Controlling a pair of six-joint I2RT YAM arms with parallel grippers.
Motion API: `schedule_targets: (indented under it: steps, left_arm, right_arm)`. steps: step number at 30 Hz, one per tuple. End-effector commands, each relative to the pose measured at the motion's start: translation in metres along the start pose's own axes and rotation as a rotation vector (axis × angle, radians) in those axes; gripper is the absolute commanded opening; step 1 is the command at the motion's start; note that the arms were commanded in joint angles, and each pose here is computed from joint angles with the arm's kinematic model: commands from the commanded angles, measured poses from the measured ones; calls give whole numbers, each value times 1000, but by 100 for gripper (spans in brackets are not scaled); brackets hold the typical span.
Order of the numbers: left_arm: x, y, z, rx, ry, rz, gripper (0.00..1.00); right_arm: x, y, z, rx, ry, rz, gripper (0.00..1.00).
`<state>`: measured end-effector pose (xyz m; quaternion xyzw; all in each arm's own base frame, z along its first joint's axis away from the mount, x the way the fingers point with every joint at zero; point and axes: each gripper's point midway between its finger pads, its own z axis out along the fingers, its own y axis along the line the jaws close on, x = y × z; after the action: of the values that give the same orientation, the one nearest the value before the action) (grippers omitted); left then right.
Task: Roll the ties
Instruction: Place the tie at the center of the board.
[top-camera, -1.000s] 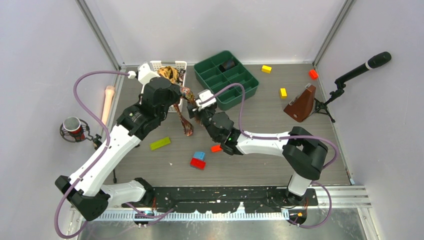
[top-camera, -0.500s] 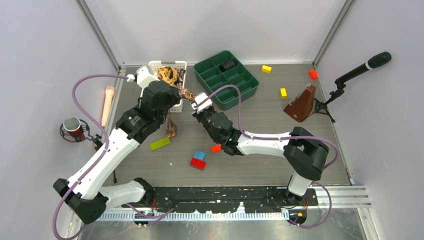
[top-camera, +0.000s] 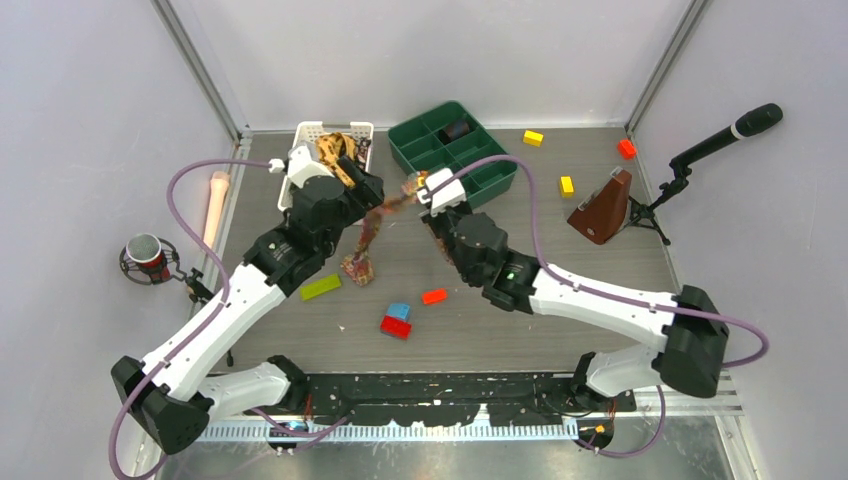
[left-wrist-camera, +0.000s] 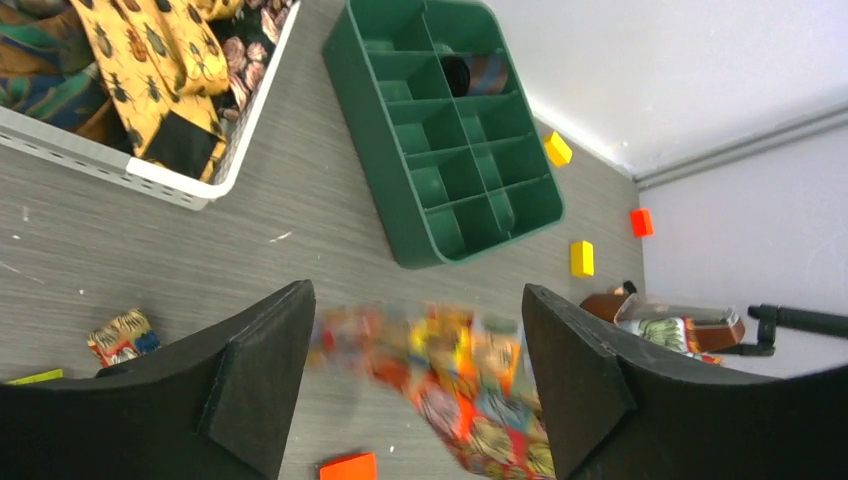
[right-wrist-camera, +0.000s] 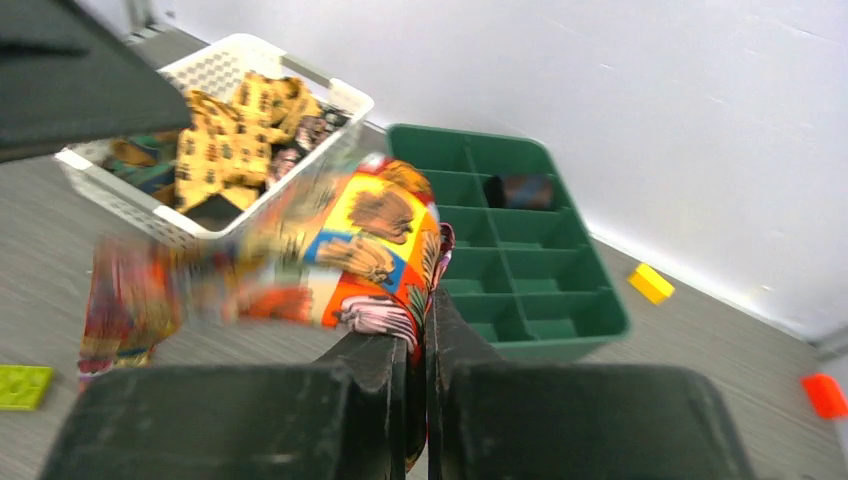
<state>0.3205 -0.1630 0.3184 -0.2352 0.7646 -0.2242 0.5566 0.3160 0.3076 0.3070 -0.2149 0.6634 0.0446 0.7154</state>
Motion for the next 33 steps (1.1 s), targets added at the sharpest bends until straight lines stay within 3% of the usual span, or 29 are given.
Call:
schedule_targets:
  steps: [1, 4, 7, 12, 17, 22, 33]
  left_arm:
    - [19, -19, 10, 126, 52, 4, 84]
    - [44, -7, 17, 99, 133, 35, 92]
    - [57, 10, 21, 59, 169, 45, 94]
    - [70, 45, 26, -6, 192, 45, 90]
    - [103, 66, 31, -29, 293, 66, 84]
    - [137, 81, 23, -26, 418, 90, 85]
    - [183, 116, 1, 3, 527, 92, 86]
  right_arm:
    - [5, -49, -21, 135, 100, -83, 0]
    - [26, -73, -38, 214, 184, -147, 0]
    - [51, -85, -55, 247, 247, -165, 0]
    - [79, -92, -84, 212, 305, -134, 0]
    - [101, -97, -99, 223, 359, -129, 0]
    - [111, -103, -104, 289, 398, -113, 0]
    - [137, -95, -107, 301, 511, -94, 0]
